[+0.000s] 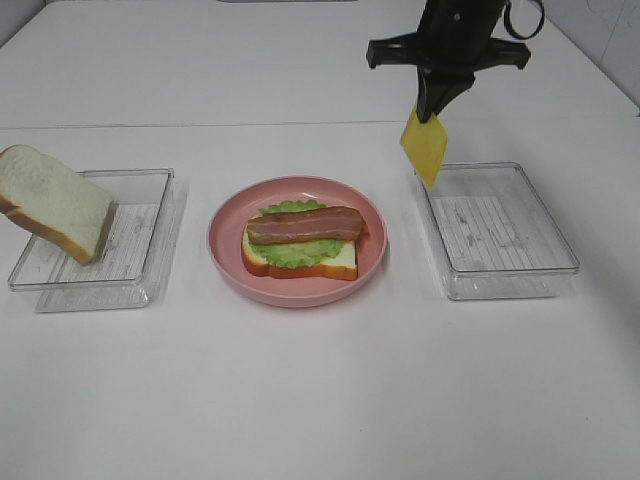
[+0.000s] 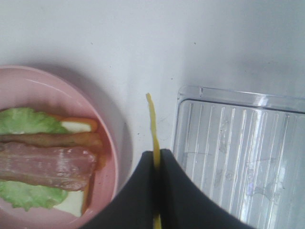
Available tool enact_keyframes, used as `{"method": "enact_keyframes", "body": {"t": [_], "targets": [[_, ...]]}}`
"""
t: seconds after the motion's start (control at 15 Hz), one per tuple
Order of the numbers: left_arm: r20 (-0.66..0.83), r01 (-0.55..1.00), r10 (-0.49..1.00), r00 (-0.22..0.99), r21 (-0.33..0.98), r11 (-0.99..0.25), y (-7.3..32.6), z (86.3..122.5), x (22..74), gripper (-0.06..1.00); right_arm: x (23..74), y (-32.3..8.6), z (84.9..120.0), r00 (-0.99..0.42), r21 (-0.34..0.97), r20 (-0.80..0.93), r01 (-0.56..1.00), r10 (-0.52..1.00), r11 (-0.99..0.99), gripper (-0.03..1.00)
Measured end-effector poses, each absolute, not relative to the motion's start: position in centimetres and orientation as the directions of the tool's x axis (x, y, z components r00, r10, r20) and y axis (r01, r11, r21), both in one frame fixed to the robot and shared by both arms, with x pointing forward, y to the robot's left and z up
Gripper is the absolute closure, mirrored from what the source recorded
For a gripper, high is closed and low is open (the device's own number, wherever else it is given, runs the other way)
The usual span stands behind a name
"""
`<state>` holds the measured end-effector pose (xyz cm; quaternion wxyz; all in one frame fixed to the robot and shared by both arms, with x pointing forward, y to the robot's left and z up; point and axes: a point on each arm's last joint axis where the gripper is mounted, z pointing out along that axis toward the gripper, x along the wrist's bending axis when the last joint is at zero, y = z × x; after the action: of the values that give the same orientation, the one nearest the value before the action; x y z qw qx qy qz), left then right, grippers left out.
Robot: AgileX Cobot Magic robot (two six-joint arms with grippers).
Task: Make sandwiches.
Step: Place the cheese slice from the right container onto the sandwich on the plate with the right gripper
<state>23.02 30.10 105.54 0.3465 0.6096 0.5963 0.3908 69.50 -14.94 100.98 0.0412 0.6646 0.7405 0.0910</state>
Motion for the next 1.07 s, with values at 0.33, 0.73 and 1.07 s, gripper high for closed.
{"method": "enact_keyframes", "body": {"t": [0.33,0.73,1.07], "targets": [[0.063,0.456,0.998,-0.017,0.889,-0.049,30.1,105.5,23.0,-0.03,65.6,-14.5,107.3,-0.164,0.245,0.241,0.964,0.957,0.104,0.95],[0.063,0.456,0.998,-0.017,0.889,-0.049,30.1,105.5,23.0,-0.03,62.2,-12.0,102.5,-0.191,0.158,0.61,0.98,0.769,0.118,0.95],[0.063,0.456,0.998,-0.017,0.889,-0.049,30.1,105.5,23.0,-0.03,62.6,-11.1,101.8,-0.2,0.204,0.681,0.976,0.704,0.079,0.95]]}}
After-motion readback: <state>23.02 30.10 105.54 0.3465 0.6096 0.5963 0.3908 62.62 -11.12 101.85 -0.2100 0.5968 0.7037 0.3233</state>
